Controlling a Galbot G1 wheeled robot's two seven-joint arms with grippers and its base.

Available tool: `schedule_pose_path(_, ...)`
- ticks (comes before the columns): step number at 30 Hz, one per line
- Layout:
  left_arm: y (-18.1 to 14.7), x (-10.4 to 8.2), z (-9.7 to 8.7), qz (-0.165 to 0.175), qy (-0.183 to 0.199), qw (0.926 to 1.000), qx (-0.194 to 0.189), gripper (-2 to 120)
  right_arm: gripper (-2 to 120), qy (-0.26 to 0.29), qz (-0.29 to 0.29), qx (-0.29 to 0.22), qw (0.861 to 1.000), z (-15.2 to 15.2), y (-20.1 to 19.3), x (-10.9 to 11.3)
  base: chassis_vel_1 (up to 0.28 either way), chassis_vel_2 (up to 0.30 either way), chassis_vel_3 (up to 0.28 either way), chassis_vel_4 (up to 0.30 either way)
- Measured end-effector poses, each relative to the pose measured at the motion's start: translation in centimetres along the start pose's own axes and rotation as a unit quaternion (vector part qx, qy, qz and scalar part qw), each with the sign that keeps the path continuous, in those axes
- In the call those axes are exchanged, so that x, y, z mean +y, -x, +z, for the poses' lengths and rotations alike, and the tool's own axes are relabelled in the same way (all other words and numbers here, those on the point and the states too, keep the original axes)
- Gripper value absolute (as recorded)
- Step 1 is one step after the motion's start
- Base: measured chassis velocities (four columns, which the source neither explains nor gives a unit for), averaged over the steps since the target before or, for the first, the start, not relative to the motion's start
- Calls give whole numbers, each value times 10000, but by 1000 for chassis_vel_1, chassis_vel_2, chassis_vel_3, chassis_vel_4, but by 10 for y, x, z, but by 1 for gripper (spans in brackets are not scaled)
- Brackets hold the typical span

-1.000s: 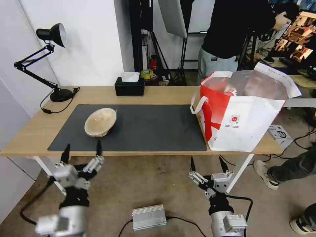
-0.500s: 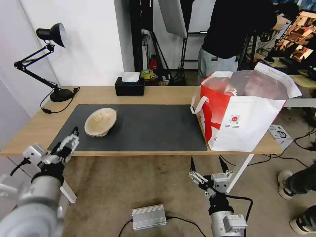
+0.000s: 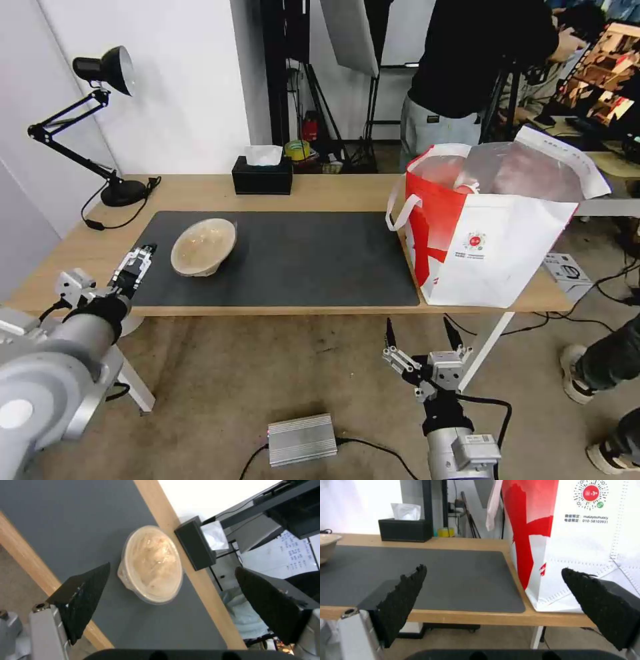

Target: Pick up the trash from the table and place it into the takeout bag.

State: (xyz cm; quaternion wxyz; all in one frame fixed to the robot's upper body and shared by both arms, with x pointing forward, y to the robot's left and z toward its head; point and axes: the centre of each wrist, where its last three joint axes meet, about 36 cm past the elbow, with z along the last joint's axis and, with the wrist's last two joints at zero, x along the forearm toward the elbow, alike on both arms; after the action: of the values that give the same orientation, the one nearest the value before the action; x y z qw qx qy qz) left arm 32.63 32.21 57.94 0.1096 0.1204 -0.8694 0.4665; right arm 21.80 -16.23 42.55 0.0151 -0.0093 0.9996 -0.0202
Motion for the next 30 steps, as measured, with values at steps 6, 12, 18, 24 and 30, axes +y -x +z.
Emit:
schedule_pose_path(6, 13, 4, 4, -47, -40, 9999, 102, 100, 100, 0, 0, 0, 10000, 0, 0, 0, 0, 0, 0, 0)
schedule_pose_path(12, 48, 10, 2, -266, -29, 9995, 185, 100, 100, 0, 0, 0, 10000, 0, 0, 0, 0, 0, 0, 0)
schedule_pose_path(18, 73, 10, 0, -374, -104, 9987, 317, 100, 100, -1, 0, 0, 10000, 0, 0, 0, 0, 0, 0, 0)
schedule_pose_path(24, 93, 22, 4, -695, -169, 9966, 413, 100, 100, -1, 0, 0, 10000, 0, 0, 0, 0, 0, 0, 0)
schedule_pose_path(30, 108, 29, 3, -831, -207, 9954, 441, 100, 100, -1, 0, 1, 10000, 0, 0, 0, 0, 0, 0, 0)
